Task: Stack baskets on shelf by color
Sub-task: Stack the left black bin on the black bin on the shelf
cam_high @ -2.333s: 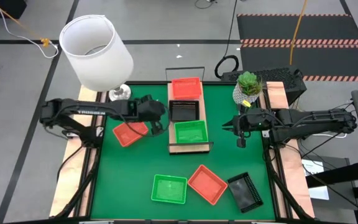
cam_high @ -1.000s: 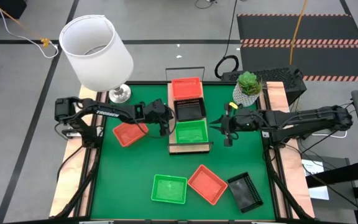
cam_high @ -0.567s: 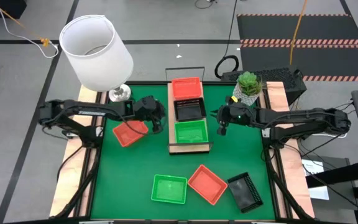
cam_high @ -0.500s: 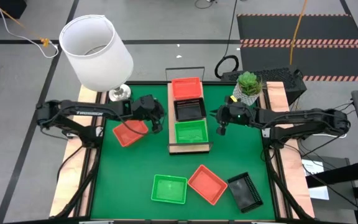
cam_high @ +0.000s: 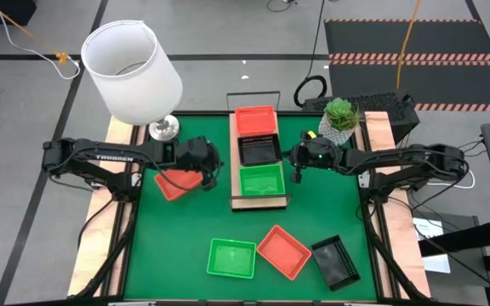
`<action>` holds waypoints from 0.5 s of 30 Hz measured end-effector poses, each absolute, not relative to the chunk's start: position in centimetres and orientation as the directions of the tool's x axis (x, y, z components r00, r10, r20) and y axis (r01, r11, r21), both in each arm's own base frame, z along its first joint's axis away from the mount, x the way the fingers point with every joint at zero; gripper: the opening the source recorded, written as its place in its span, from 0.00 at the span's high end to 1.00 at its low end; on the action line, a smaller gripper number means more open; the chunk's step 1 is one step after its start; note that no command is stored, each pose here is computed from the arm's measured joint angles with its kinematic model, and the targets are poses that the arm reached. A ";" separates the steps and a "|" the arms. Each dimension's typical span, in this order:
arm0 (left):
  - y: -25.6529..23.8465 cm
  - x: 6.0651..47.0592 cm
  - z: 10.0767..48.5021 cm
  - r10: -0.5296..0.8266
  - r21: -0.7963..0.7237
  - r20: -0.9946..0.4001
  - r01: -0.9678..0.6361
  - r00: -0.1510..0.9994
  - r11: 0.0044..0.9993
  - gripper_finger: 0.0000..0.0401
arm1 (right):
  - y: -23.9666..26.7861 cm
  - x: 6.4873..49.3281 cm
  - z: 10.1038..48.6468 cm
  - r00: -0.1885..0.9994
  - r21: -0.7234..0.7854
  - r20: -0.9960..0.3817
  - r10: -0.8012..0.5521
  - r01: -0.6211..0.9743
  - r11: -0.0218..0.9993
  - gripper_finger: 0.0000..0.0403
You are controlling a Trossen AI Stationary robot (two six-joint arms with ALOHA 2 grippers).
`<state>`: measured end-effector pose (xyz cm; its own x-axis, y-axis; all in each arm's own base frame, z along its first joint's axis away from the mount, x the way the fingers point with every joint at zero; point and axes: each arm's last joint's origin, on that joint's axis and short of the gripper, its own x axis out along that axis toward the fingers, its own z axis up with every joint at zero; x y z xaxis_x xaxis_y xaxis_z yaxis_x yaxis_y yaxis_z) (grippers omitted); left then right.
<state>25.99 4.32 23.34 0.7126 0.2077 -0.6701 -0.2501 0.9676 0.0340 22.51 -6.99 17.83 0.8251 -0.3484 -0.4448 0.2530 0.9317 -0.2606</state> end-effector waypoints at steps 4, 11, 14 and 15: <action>3.8 26.0 23.3 0.195 0.030 -0.675 -0.237 0.712 0.971 0.99 | -7.1 22.8 18.0 0.841 -0.259 -0.415 -0.349 0.258 0.931 1.00; 3.5 26.0 23.3 0.185 0.030 -0.678 -0.224 0.712 0.974 0.99 | -7.0 22.9 18.0 0.850 -0.262 -0.404 -0.337 0.246 0.933 1.00; 3.5 26.0 23.3 0.185 0.029 -0.678 -0.225 0.711 0.974 0.99 | -7.1 22.7 18.3 0.843 -0.273 -0.396 -0.364 0.270 0.923 1.00; 3.5 26.0 23.3 0.185 0.028 -0.678 -0.226 0.711 0.974 0.99 | -7.1 22.7 18.4 0.843 -0.273 -0.396 -0.364 0.270 0.923 1.00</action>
<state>26.04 3.48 23.26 0.7112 0.1847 -0.6783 -0.2257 0.9738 0.0285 22.66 -7.06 18.36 0.8433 -0.3637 -0.3958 0.2698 0.9233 -0.2735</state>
